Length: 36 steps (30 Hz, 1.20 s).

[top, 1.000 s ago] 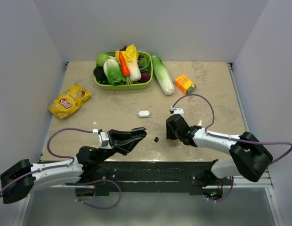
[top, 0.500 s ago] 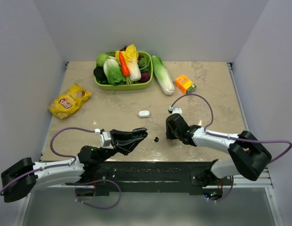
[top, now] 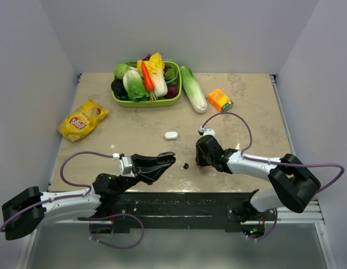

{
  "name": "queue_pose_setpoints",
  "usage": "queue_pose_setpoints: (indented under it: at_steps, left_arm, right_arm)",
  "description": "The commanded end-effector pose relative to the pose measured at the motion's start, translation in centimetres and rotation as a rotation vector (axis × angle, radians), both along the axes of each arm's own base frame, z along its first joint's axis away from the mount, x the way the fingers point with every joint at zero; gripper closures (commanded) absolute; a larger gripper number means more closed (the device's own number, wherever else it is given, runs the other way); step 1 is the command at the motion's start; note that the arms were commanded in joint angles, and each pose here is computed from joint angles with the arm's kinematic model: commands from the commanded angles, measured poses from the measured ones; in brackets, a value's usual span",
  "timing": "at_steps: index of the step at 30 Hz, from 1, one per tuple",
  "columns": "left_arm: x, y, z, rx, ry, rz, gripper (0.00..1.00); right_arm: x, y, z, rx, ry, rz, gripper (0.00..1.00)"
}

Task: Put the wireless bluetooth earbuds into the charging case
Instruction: Pick up the earbud from the center of the board.

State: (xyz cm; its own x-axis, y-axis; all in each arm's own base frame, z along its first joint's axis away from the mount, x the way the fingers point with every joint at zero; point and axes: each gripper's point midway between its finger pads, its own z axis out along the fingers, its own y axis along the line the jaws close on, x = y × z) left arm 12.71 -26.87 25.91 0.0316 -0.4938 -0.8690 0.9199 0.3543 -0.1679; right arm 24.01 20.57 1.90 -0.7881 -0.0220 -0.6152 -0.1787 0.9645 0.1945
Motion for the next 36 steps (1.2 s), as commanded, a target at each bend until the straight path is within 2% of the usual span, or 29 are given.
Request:
queue_pose_setpoints:
  at_steps: [1, 2, 3, 4, 7, 15, 18, 19, 21, 22, 23, 25, 28, 31, 36]
  left_arm:
    - [-1.0, 1.3, -4.4, 0.054, 0.018, -0.012, 1.00]
    - [-1.0, 1.2, -4.3, 0.052, 0.019, -0.013, 1.00]
    - [-1.0, 1.3, -4.3, 0.051, 0.018, -0.013, 1.00]
    - [-1.0, 1.2, -4.3, 0.050, 0.018, -0.015, 1.00]
    - [-1.0, 1.2, -4.4, 0.055, 0.020, -0.016, 1.00]
    - [-0.9, 1.4, -4.4, 0.046, 0.026, -0.008, 1.00]
    - [-0.9, 1.7, -4.2, 0.028, 0.029, 0.001, 1.00]
    - [-0.8, 1.9, -4.3, 0.026, 0.031, 0.006, 1.00]
    - [-0.8, 2.1, -4.2, 0.020, 0.021, 0.016, 1.00]
    - [-0.8, 2.2, -4.1, 0.017, 0.017, 0.019, 1.00]
    - [-0.9, 2.2, -4.0, 0.016, 0.011, 0.011, 1.00]
    - [-0.4, 2.1, -3.3, 0.007, 0.011, 0.006, 1.00]
    - [-0.9, 1.4, -3.9, 0.024, 0.073, -0.110, 1.00]
    - [-2.0, 0.8, -3.0, 0.012, 0.055, -0.205, 1.00]
    - [-3.6, -1.7, -1.7, 0.053, 0.033, -0.377, 1.00]
  right_arm:
    - [0.6, 0.7, 0.9, 0.043, -0.028, -0.002, 0.77]
    - [0.6, 0.8, 1.1, 0.052, -0.031, 0.000, 0.80]
    - [0.6, 0.9, 1.4, 0.064, -0.040, 0.001, 0.90]
    - [0.6, 0.9, 1.5, 0.069, -0.043, 0.000, 0.94]
    - [0.7, 1.1, 1.7, 0.077, -0.048, 0.007, 1.00]
    - [0.5, 1.6, 3.4, 0.122, -0.079, 0.040, 1.00]
    - [0.5, 1.7, 7.8, 0.155, -0.160, 0.095, 1.00]
    - [0.2, 1.7, 9.6, 0.140, -0.191, 0.151, 1.00]
    - [-1.3, 2.6, 14.6, 0.228, -0.277, 0.282, 1.00]
    - [-1.7, 2.0, 16.6, 0.191, -0.304, 0.336, 1.00]
    - [-3.2, 2.5, 18.7, 0.234, -0.327, 0.422, 1.00]
    - [-4.9, 1.9, 21.1, 0.209, -0.363, 0.511, 1.00]
    - [-8.2, 2.2, 25.6, 0.312, -0.475, 0.642, 1.00]
    - [-10.3, 1.8, 28.1, 0.363, -0.535, 0.725, 1.00]
    - [-12.9, 2.4, 29.5, 0.415, -0.533, 0.876, 1.00]
